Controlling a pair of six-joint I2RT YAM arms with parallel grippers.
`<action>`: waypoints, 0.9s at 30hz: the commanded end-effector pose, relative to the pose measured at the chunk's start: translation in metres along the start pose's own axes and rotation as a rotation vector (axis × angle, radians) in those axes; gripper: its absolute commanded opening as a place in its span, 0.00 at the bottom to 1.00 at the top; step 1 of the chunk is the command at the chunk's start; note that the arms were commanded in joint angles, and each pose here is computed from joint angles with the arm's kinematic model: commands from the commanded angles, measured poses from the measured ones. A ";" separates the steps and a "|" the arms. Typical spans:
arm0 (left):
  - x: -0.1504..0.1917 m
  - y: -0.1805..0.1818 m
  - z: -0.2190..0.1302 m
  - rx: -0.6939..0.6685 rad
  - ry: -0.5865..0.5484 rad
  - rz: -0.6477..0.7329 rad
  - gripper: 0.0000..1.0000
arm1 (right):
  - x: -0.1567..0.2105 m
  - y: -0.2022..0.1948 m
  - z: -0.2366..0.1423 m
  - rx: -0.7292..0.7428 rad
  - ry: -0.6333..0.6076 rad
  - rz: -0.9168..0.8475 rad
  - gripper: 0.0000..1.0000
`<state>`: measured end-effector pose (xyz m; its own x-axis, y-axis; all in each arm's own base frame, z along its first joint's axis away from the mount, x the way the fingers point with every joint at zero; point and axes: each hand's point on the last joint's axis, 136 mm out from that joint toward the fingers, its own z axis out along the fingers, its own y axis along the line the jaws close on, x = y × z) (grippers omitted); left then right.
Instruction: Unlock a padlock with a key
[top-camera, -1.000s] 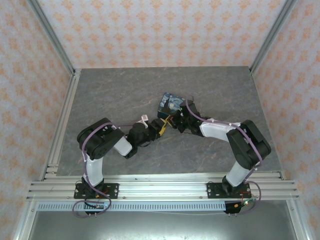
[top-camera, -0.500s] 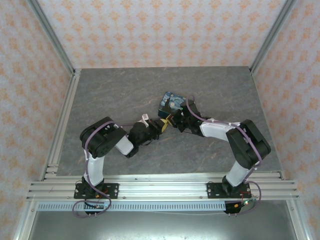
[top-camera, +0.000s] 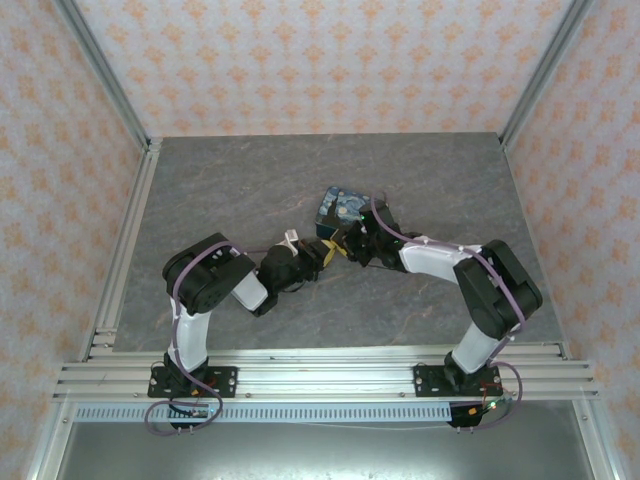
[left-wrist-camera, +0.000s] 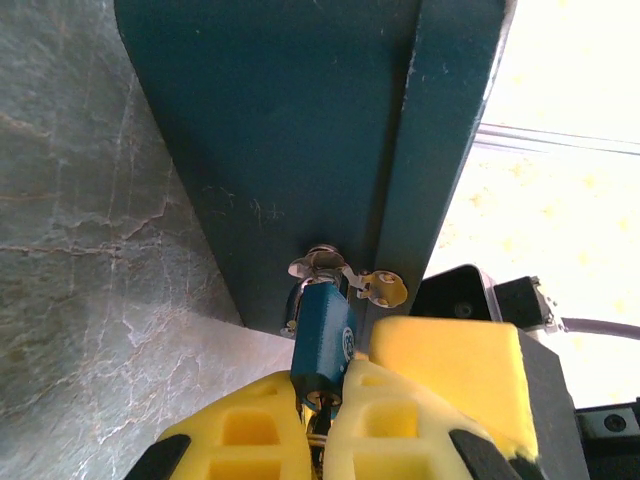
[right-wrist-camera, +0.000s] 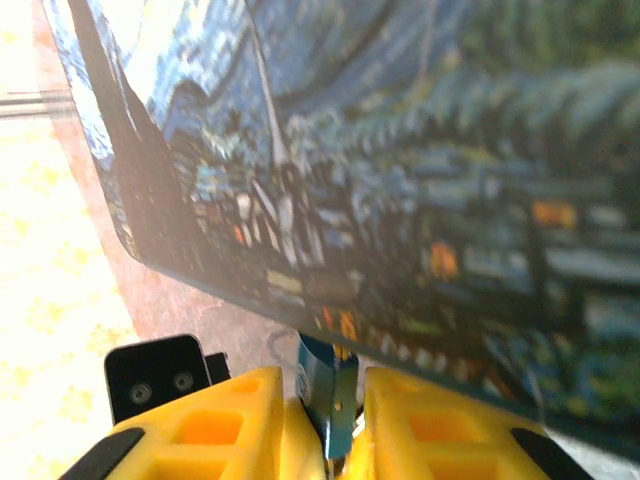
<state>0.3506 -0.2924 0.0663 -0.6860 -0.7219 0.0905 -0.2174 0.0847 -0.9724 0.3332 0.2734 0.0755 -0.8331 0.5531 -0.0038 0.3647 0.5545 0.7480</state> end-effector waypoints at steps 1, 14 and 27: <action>-0.008 -0.003 0.004 0.010 -0.036 0.038 0.00 | 0.019 -0.033 -0.006 0.144 0.061 0.040 0.31; -0.014 0.002 -0.003 -0.008 -0.074 0.110 0.00 | 0.008 -0.034 -0.049 0.238 -0.045 -0.081 0.42; -0.016 0.004 -0.006 -0.066 -0.079 0.294 0.00 | -0.029 -0.001 -0.113 0.327 -0.218 -0.293 0.43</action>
<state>0.3517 -0.2850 0.0564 -0.6960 -0.7056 -0.1331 -0.1050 0.2834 -0.9532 0.3074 0.2095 0.1401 -0.8367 0.4776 -0.2680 0.2828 0.7958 0.5354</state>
